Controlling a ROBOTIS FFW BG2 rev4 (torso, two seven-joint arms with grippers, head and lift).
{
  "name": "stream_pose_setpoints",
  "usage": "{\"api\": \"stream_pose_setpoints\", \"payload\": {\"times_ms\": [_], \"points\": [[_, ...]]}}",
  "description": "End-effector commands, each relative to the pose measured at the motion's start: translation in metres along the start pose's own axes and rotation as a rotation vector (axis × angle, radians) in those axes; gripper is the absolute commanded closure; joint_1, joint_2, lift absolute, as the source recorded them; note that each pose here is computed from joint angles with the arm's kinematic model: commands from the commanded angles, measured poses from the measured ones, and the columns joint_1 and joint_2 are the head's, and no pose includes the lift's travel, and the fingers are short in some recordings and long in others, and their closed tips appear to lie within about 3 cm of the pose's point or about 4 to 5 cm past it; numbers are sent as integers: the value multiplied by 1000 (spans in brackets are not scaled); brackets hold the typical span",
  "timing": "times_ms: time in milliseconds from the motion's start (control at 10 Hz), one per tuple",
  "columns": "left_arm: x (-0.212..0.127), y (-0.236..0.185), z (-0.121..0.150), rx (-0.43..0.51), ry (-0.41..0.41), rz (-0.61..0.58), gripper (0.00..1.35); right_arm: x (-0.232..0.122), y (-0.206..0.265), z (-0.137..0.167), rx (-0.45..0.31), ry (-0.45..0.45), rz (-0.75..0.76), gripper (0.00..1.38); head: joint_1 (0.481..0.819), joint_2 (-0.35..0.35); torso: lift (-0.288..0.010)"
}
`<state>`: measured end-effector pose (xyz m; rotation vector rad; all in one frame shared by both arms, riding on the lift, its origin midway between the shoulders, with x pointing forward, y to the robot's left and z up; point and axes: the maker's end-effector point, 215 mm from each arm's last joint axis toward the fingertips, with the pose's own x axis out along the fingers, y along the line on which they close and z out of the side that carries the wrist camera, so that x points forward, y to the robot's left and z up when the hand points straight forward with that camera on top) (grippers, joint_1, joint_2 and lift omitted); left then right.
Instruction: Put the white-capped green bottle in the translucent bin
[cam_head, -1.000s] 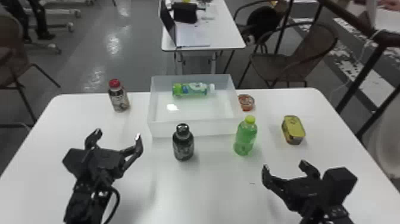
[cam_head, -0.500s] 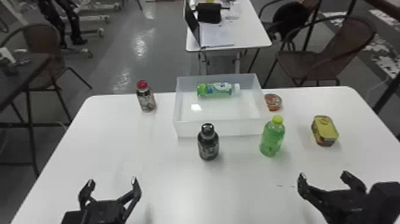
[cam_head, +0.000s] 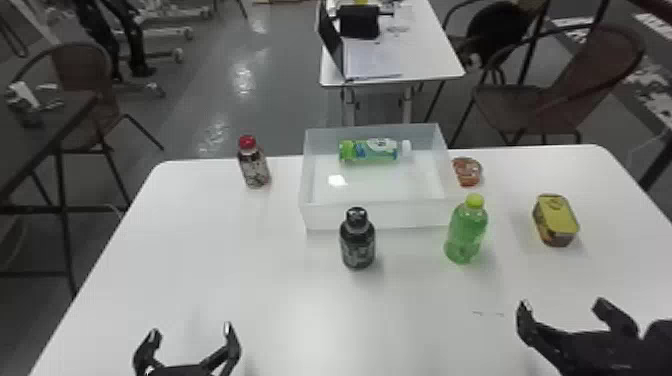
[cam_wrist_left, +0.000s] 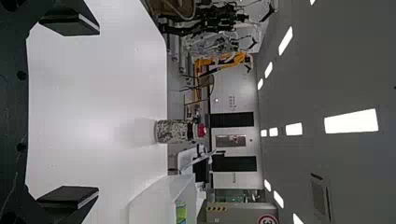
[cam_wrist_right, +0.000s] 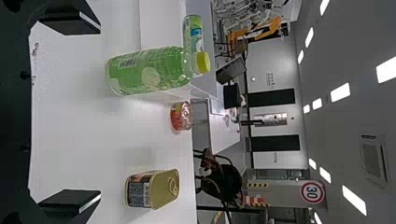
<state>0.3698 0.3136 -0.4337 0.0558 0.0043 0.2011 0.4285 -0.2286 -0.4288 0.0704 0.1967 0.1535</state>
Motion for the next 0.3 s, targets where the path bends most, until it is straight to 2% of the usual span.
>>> {"api": "stream_pose_setpoints", "payload": {"times_ms": [0, 200], "points": [[1, 2, 2, 0, -6, 11, 96, 0, 0, 1, 2, -2, -1, 59, 695, 120, -91], [0, 1, 3, -17, -7, 28, 96, 0, 0, 1, 2, -2, 1, 59, 695, 127, -91]]}}
